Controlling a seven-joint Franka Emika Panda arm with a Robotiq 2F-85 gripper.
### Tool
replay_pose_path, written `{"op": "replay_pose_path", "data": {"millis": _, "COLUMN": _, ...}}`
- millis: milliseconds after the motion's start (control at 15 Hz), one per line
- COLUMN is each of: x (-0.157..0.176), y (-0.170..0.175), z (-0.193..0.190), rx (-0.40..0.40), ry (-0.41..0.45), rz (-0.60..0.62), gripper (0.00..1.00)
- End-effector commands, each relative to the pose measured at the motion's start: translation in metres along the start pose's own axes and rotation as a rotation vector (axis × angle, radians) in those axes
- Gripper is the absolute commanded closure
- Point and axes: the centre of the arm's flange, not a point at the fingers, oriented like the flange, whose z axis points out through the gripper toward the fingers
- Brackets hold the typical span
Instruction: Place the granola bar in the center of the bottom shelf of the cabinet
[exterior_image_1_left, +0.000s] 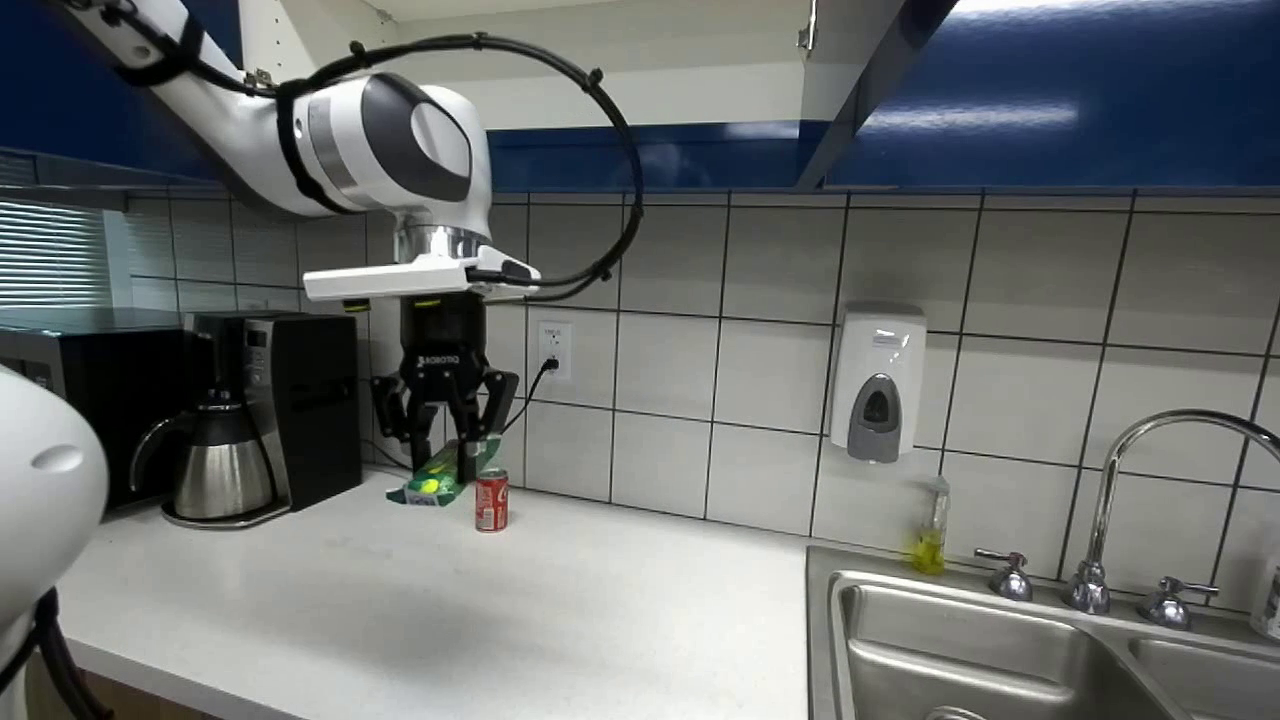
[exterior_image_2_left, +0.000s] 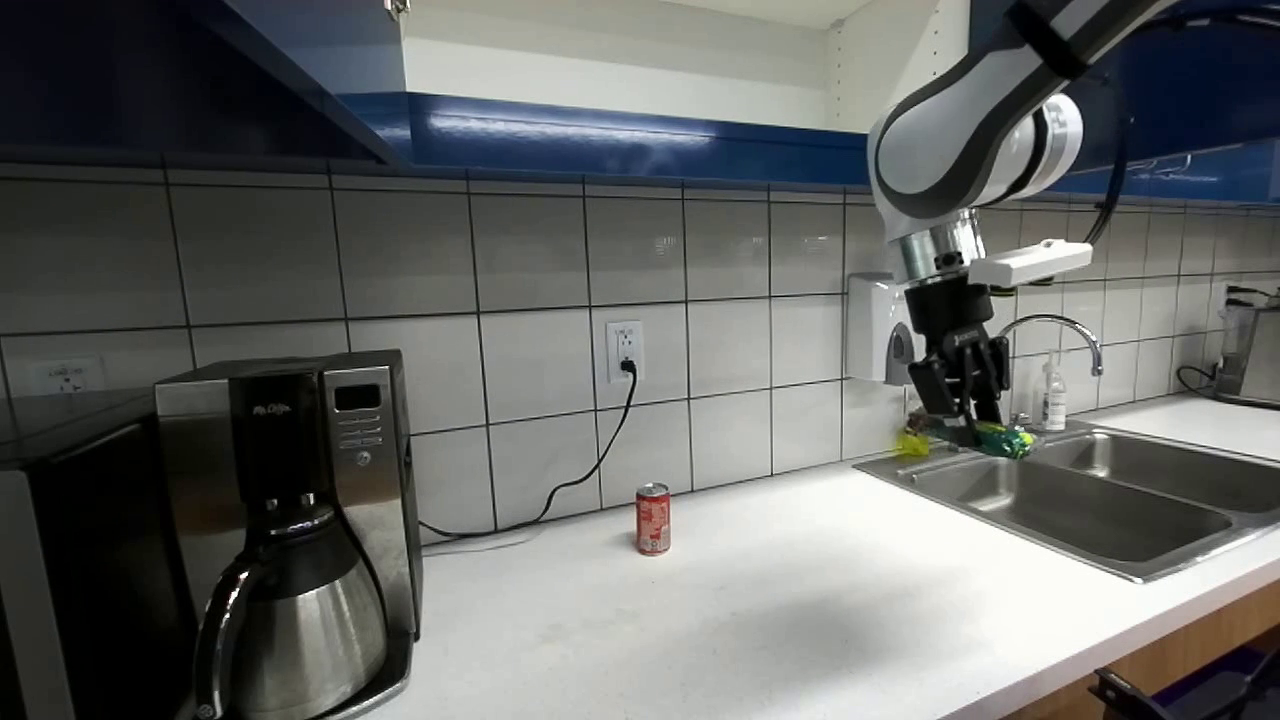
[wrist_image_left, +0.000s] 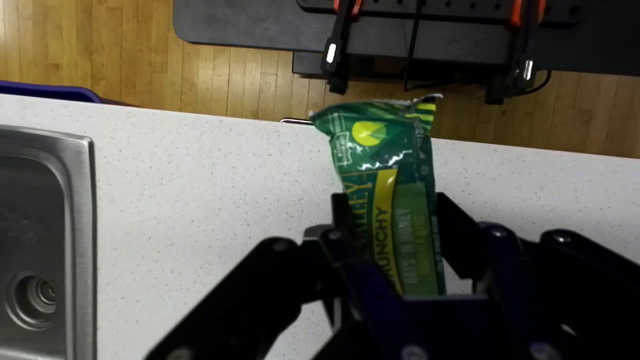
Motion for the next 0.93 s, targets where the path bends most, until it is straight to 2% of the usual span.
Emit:
{"op": "replay_pose_path", "data": {"millis": 0, "x": -0.031, "y": 0.002, "z": -0.048, "rx": 0.012, "ry": -0.013, "rz": 0.001, "gripper": 0.82}}
{"op": "replay_pose_path", "data": {"millis": 333, "x": -0.043, "y": 0.011, "z": -0.099, "rx": -0.007, "ry": -0.029, "rz": 0.045, "gripper": 0.82}}
{"op": "replay_pose_path", "data": {"millis": 867, "x": -0.041, "y": 0.010, "z": -0.188, "rx": -0.042, "ry": 0.094, "rz": 0.070, "gripper": 0.82}}
